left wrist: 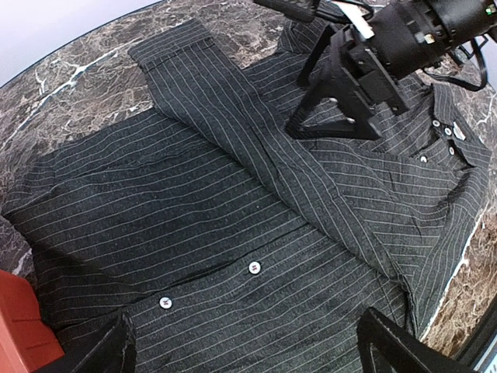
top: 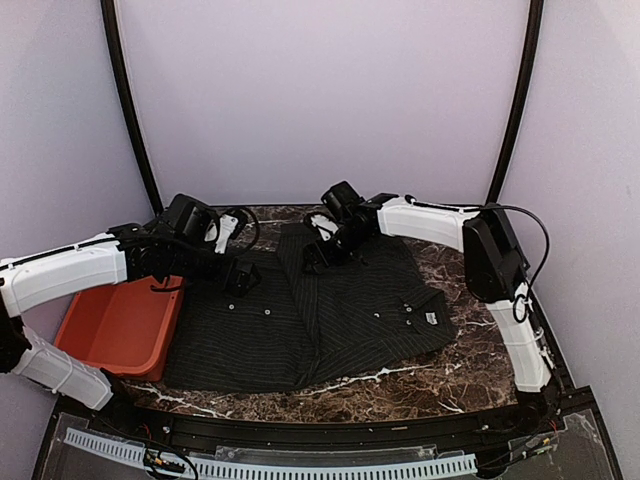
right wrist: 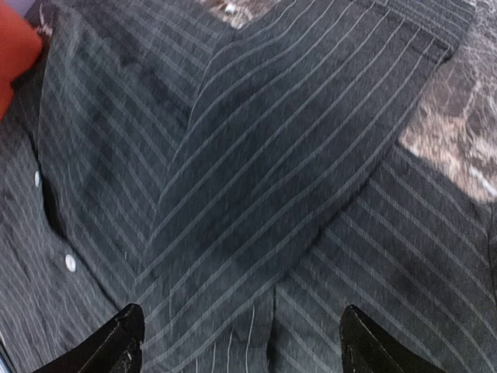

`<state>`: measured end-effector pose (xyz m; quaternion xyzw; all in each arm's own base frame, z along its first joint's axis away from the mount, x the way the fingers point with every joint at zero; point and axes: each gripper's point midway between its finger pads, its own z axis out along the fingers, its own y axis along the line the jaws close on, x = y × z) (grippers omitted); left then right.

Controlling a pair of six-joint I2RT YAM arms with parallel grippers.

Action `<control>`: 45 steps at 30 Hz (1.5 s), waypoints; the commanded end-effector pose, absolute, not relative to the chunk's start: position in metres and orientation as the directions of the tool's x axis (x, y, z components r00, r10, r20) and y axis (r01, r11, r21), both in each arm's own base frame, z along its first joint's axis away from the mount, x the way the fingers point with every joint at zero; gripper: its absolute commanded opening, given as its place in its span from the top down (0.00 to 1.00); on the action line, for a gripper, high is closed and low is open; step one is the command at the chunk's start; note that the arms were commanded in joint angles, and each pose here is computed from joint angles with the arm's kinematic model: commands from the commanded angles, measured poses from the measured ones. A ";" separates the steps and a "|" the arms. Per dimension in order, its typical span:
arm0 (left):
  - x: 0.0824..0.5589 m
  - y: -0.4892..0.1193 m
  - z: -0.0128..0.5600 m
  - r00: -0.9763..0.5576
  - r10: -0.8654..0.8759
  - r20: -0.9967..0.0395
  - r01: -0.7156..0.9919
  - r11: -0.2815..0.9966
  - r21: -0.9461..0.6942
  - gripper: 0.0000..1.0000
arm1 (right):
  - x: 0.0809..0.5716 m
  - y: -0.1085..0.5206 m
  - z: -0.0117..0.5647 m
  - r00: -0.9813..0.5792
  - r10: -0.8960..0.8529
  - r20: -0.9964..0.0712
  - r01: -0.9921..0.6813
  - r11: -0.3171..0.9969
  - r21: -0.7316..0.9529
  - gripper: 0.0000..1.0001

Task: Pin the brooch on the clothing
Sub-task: Flatten out the crumpled clothing at the center of the board.

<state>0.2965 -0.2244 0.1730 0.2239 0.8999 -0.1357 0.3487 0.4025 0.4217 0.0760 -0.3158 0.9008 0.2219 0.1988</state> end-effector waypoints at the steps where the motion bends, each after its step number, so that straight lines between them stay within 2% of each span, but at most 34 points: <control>1: 0.296 -0.218 0.173 -0.673 0.273 -0.687 0.473 0.873 -0.117 0.01 | 0.425 0.439 0.069 -0.751 -0.409 -0.518 -0.607 0.736 0.299 0.17; 13: 0.298 -0.216 0.176 -0.679 0.242 -0.693 0.468 0.870 -0.156 0.01 | 0.438 0.451 0.048 -0.789 -0.343 -0.509 -0.553 0.758 0.347 0.30; 19: 0.298 -0.215 0.178 -0.681 0.231 -0.695 0.467 0.868 -0.169 0.01 | 0.435 0.459 0.038 -0.801 -0.335 -0.496 -0.550 0.738 0.390 0.42; 24: 0.299 -0.214 0.178 -0.683 0.225 -0.695 0.464 0.869 -0.174 0.01 | 0.434 0.459 0.031 -0.813 -0.327 -0.481 -0.536 0.742 0.403 0.47; 28: 0.300 -0.215 0.177 -0.685 0.222 -0.694 0.464 0.867 -0.182 0.01 | 0.432 0.459 0.029 -0.817 -0.327 -0.474 -0.534 0.738 0.412 0.56; 31: 0.300 -0.215 0.178 -0.685 0.219 -0.695 0.465 0.865 -0.187 0.01 | 0.433 0.459 0.031 -0.815 -0.323 -0.481 -0.535 0.739 0.409 0.73; 36: 0.300 -0.214 0.178 -0.688 0.212 -0.694 0.462 0.866 -0.193 0.01 | 0.438 0.461 0.052 -0.788 -0.307 -0.534 -0.555 0.728 0.401 0.99; 41: 0.301 -0.213 0.179 -0.688 0.205 -0.697 0.457 0.868 -0.196 0.01 | 0.439 0.466 0.093 -0.729 -0.306 -0.613 -0.616 0.684 0.392 1.00; 45: 0.303 -0.210 0.181 -0.685 0.193 -0.702 0.449 0.871 -0.198 0.01 | 0.425 0.455 0.159 -0.656 -0.293 -0.695 -0.674 0.643 0.364 1.00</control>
